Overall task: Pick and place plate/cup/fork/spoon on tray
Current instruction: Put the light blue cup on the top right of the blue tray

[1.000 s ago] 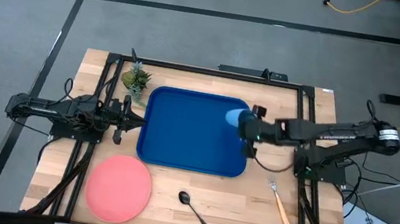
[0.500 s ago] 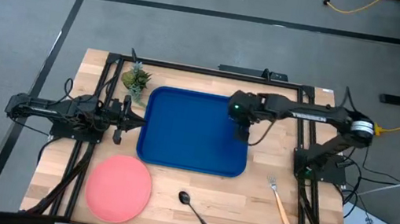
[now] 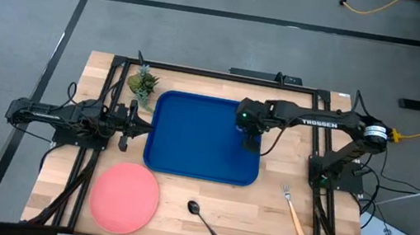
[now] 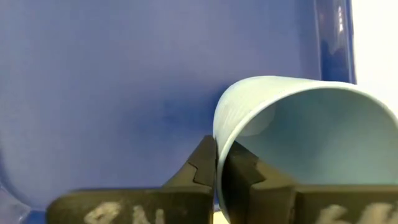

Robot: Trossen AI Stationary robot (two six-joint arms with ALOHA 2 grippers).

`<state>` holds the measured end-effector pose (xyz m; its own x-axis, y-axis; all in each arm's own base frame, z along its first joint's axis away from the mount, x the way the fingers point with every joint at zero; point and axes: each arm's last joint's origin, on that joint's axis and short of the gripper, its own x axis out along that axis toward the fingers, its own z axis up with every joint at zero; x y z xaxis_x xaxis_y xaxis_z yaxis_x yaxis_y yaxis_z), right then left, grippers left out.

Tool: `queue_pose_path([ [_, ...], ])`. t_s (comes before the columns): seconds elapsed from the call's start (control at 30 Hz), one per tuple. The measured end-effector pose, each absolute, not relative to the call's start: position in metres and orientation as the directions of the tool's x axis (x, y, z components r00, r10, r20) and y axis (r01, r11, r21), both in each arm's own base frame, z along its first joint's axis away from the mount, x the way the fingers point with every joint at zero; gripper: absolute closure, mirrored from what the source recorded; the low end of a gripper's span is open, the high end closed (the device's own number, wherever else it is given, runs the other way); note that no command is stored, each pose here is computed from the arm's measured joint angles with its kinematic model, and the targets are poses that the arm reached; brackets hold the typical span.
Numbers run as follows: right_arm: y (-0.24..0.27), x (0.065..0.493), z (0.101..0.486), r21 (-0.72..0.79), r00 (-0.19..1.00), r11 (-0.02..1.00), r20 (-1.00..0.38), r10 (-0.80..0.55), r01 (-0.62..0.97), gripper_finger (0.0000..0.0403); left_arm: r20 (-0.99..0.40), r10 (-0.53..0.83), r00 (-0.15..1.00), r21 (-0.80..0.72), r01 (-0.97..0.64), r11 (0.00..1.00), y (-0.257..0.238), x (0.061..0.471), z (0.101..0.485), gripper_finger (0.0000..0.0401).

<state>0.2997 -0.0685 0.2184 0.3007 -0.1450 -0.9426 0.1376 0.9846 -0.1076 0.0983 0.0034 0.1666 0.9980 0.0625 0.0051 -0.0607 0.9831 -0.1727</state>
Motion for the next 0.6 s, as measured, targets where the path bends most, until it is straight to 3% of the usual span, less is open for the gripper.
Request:
queue_pose_path([
  [0.23,-0.0683,0.2986,0.218,-0.107,0.29,0.985,-0.946,-0.143,0.136,0.0337,0.005,0.063,0.998,-0.173,-0.061,0.983,0.0034,0.0983,0.1665,0.0357],
  [0.6,-0.0707,0.2982,0.2182,-0.18,0.273,0.971,-0.937,-0.218,0.159,0.033,0.005,0.063,0.998,-0.173,-0.061,0.983,0.0034,0.0983,0.1665,0.0357],
])
